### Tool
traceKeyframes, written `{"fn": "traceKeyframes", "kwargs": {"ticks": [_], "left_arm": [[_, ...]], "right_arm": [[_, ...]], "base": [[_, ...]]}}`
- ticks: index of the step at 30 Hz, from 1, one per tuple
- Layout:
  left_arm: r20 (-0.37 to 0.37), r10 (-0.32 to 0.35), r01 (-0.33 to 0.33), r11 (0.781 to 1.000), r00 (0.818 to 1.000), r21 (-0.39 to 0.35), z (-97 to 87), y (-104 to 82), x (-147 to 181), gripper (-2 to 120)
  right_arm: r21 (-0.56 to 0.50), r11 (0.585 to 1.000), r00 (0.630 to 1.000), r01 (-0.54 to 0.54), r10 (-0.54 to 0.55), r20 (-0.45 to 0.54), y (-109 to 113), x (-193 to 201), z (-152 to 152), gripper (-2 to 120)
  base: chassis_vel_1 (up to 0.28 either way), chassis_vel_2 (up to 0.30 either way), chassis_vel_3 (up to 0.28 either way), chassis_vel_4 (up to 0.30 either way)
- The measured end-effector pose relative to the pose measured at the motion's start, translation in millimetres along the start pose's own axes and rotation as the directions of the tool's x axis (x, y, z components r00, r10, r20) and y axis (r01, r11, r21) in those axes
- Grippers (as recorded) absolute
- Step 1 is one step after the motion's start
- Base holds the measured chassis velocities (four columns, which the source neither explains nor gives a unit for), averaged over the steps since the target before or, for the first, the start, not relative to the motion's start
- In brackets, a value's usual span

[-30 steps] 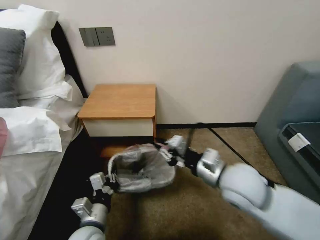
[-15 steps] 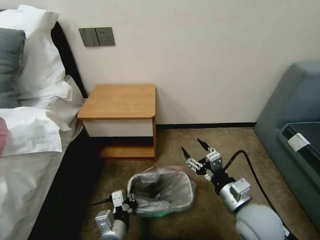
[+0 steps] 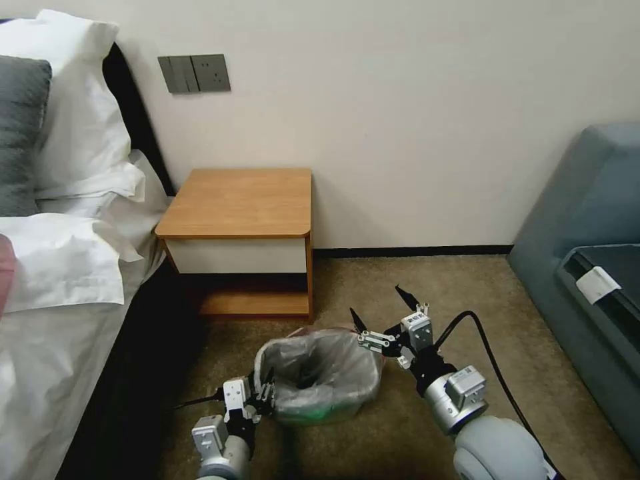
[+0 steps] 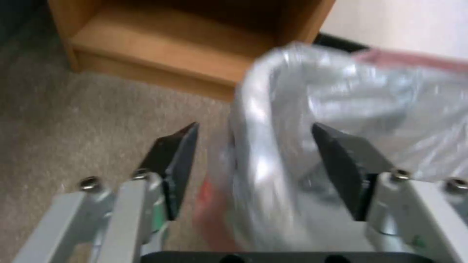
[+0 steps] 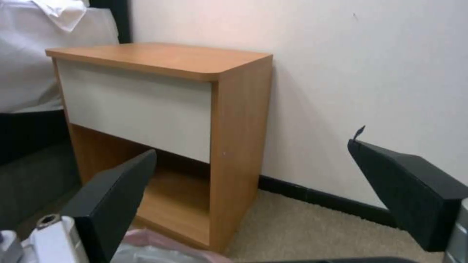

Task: Pick up the garbage bag from the table and place it over the trash can.

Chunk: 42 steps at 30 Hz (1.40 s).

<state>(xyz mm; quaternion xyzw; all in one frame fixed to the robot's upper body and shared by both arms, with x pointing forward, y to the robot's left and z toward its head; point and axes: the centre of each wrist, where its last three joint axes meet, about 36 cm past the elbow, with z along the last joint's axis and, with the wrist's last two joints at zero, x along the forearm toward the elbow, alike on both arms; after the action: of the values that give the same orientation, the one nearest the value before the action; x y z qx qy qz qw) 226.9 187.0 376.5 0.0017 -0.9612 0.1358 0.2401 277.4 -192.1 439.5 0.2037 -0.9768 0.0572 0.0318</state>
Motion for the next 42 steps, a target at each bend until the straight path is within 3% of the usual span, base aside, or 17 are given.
{"fn": "traceKeyframes", "kwargs": {"ticks": [2, 6, 7, 9, 10, 12, 13, 14, 15, 16, 17, 24, 42], "left_arm": [[0.021, -0.002, 0.002, 1.0, 1.0, 0.0, -2.6, 0.9, 0.5, 69], [0.175, -0.016, 0.021, 0.999, 0.984, -0.025, -19.8, 18.1, 7.3, 89], [0.175, -0.016, 0.021, 0.999, 0.984, -0.025, -19.8, 18.1, 7.3, 89], [0.317, 0.013, 0.021, 0.995, 0.948, -0.102, -25.5, 39.6, 11.4, 97], [0.317, 0.013, 0.021, 0.995, 0.948, -0.102, -25.5, 39.6, 11.4, 97], [0.408, 0.093, -0.027, 0.986, 0.908, -0.164, -16.6, 52.7, 19.8, 99], [0.408, 0.093, -0.027, 0.986, 0.908, -0.164, -16.6, 52.7, 19.8, 99], [0.433, 0.112, -0.041, 0.984, 0.895, -0.171, -13.8, 56.1, 24.5, 100], [0.462, 0.115, -0.037, 0.984, 0.88, -0.175, -13.4, 63.2, 31.3, 100], [0.462, 0.115, -0.037, 0.984, 0.88, -0.175, -13.4, 63.2, 31.3, 100], [0.49, 0.083, -0.001, 0.986, 0.868, -0.164, -13.5, 79.9, 47.9, 100], [0.48, 0.012, 0.058, 0.99, 0.877, -0.131, 0.4, 88.3, 79.8, 100], [0.477, 0.005, 0.062, 0.99, 0.879, -0.126, 0.6, 87.0, 79.1, 100]], "right_arm": [[-0.006, 1.0, 1.0, -0.006, 0.006, -0.003, -0.2, 1.2, 0.8, 100], [-0.045, 0.997, 0.998, -0.056, 0.055, -0.004, -6.5, 15.4, 18.2, 100], [-0.045, 0.997, 0.998, -0.056, 0.055, -0.004, -6.5, 15.4, 18.2, 100], [-0.061, 0.993, 0.995, -0.098, 0.098, 0.001, -12.3, 28.7, 35.4, 100], [-0.061, 0.993, 0.995, -0.098, 0.098, 0.001, -12.3, 28.7, 35.4, 100], [-0.091, 0.984, 0.988, -0.151, 0.151, -0.001, -12.4, 48.1, 53.6, 100], [-0.091, 0.984, 0.988, -0.151, 0.151, -0.001, -12.4, 48.1, 53.6, 100], [-0.11, 0.979, 0.985, -0.172, 0.174, 0.008, -10.7, 56.1, 60.2, 100], [-0.13, 0.972, 0.98, -0.196, 0.2, 0.02, -7.5, 63.9, 66.4, 100], [-0.132, 0.971, 0.979, -0.199, 0.203, 0.021, -7.2, 64.6, 66.9, 100], [-0.169, 0.952, 0.964, -0.254, 0.264, 0.041, 0.6, 78.1, 75.8, 100], [-0.202, 0.921, 0.935, -0.334, 0.351, 0.053, 17.9, 92.7, 77.7, 100], [-0.2, 0.923, 0.937, -0.328, 0.345, 0.054, 17.6, 90.8, 76.1, 100]], "base": [[0.0, 0.0, 0.0, 0.0], [0.0, 0.0, 0.0, 0.0], [0.0, 0.0, 0.0, 0.0], [0.0, 0.0, 0.0, 0.0], [0.0, 0.0, 0.0, 0.0], [0.0, 0.0, 0.0, 0.0], [0.0, 0.0, 0.0, 0.0], [0.0, 0.0, 0.0, 0.0], [0.0, 0.0, 0.0, 0.0], [0.0, 0.0, 0.0, 0.0], [0.0, 0.0, 0.0, 0.0], [0.0, 0.0, 0.0, 0.0], [0.0, 0.0, 0.0, 0.0]]}}
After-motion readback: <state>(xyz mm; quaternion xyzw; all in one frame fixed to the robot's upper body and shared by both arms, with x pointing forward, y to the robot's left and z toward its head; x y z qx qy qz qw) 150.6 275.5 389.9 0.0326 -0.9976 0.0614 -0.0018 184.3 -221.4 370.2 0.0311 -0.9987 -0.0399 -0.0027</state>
